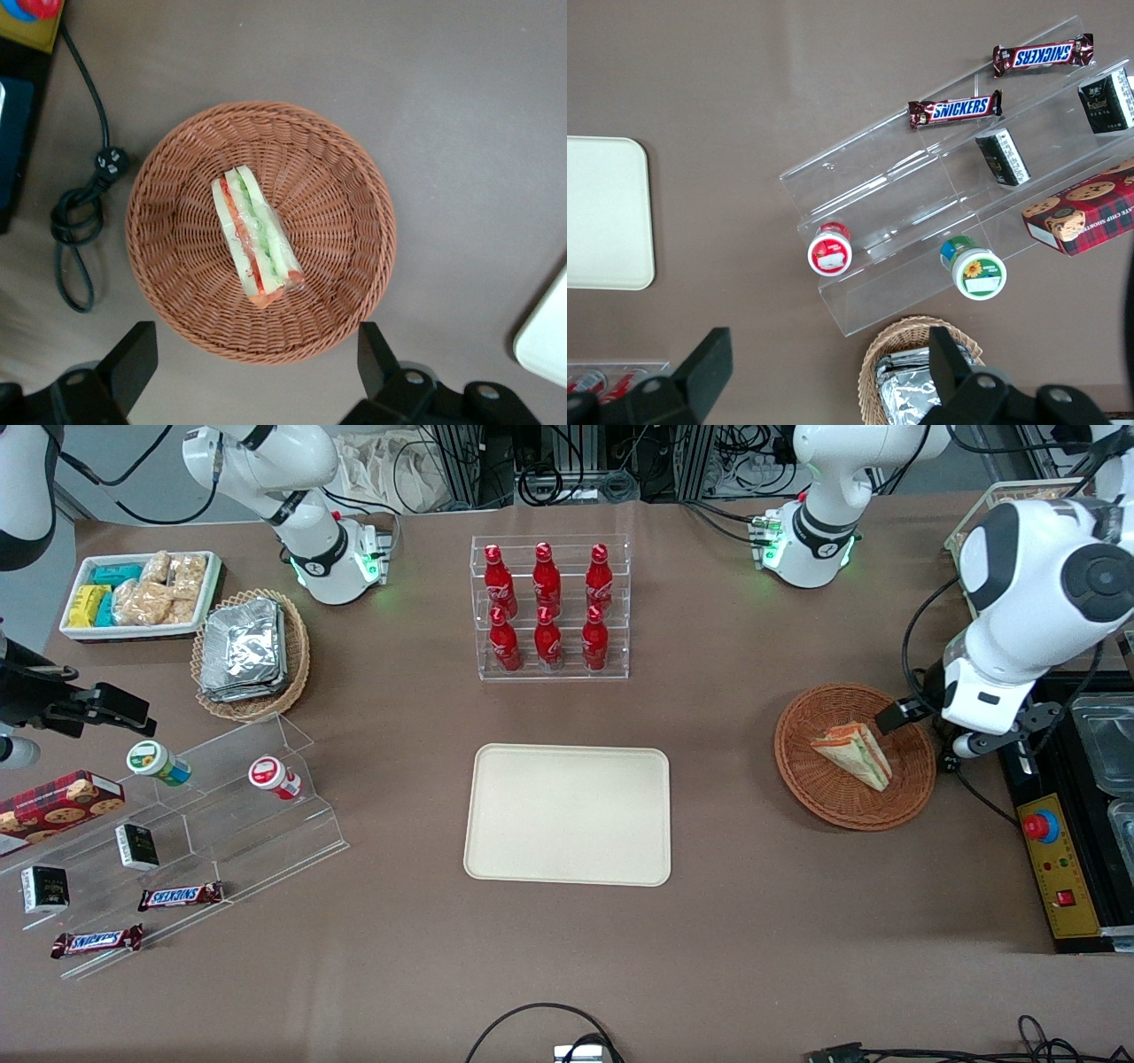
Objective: Place sandwich from basket to tray
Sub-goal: 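Move the left gripper over the wrapped sandwich in the wicker basket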
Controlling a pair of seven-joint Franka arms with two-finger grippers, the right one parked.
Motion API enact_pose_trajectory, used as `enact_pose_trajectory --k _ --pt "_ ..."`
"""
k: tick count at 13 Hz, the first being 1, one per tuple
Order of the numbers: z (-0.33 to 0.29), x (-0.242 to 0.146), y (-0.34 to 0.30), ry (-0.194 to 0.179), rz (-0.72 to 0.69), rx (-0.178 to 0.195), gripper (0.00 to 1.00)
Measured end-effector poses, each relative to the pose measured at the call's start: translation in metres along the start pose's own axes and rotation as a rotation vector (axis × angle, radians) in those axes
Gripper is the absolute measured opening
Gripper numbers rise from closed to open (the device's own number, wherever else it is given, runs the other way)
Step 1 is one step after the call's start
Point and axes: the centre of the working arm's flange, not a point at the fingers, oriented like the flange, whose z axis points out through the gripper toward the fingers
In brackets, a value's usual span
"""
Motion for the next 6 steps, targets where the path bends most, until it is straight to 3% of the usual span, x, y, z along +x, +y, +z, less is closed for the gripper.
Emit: enact_pose_trajectory --k 6 --pt "0.069 -0.015 -0.019 0.044 -0.126 -0.029 1.00"
